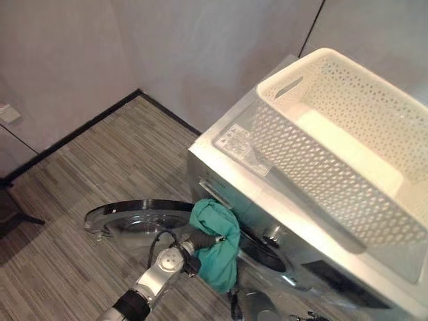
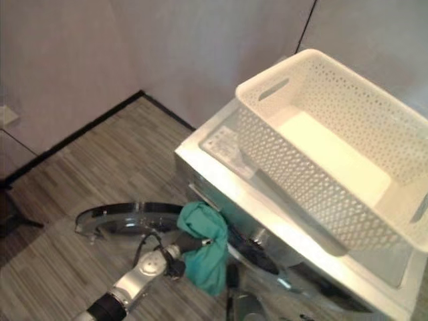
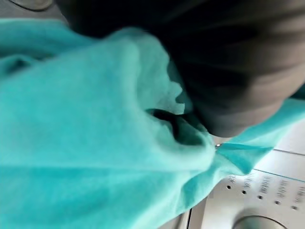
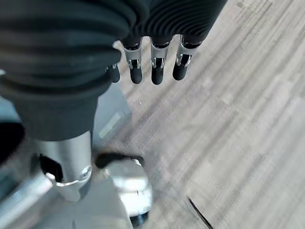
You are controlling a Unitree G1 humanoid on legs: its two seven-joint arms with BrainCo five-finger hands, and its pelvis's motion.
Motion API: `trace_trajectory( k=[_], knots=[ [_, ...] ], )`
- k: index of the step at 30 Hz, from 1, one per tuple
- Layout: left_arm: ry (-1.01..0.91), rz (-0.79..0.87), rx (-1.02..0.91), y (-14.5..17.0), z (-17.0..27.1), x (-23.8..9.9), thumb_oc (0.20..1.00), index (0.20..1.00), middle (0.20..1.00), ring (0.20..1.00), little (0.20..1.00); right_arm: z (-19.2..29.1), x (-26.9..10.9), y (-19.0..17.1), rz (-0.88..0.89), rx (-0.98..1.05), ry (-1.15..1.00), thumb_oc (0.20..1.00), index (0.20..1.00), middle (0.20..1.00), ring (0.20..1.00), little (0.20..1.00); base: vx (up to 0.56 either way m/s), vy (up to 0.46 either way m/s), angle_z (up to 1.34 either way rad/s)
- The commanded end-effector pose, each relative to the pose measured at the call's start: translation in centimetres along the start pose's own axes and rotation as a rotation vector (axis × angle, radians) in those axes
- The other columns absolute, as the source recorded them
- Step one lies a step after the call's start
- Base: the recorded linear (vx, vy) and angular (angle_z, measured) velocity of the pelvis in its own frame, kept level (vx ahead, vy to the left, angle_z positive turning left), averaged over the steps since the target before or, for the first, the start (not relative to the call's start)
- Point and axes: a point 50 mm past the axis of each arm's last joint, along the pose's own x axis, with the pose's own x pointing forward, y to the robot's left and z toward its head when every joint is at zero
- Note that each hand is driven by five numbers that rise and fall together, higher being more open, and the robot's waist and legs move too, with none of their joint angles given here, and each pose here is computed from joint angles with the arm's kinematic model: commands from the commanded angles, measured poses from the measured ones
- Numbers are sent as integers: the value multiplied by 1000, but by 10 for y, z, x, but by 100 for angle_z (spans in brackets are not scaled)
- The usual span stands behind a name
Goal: Grab the laundry basket,head to the washer,open it,put in the laundry and shut it.
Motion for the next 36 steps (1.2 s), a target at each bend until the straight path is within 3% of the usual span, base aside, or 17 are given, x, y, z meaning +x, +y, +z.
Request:
trace_trajectory(
  k=[1,11,21,36],
  knots=[
    [-123,-5,6,1,18,-7,200,200,200,200,200,-31,-5,-11,-25,-42,108,1000,1000,1000,1000,1000,-91,235,4],
    [-140,-26,37,1,25,-6,200,200,200,200,200,-29,-4,-16,-41,-118,156,1000,1000,1000,1000,1000,-73,113,-10],
    [-252,-90,34,-13,61,18,200,200,200,200,200,-45,-6,-2,-22,-127,229,1000,1000,1000,1000,1000,-128,52,-29],
    [-430,31,31,-6,127,51,200,200,200,200,200,17,1,0,-76,-53,-48,1000,1000,1000,1000,1000,-123,-40,5]
  ],
)
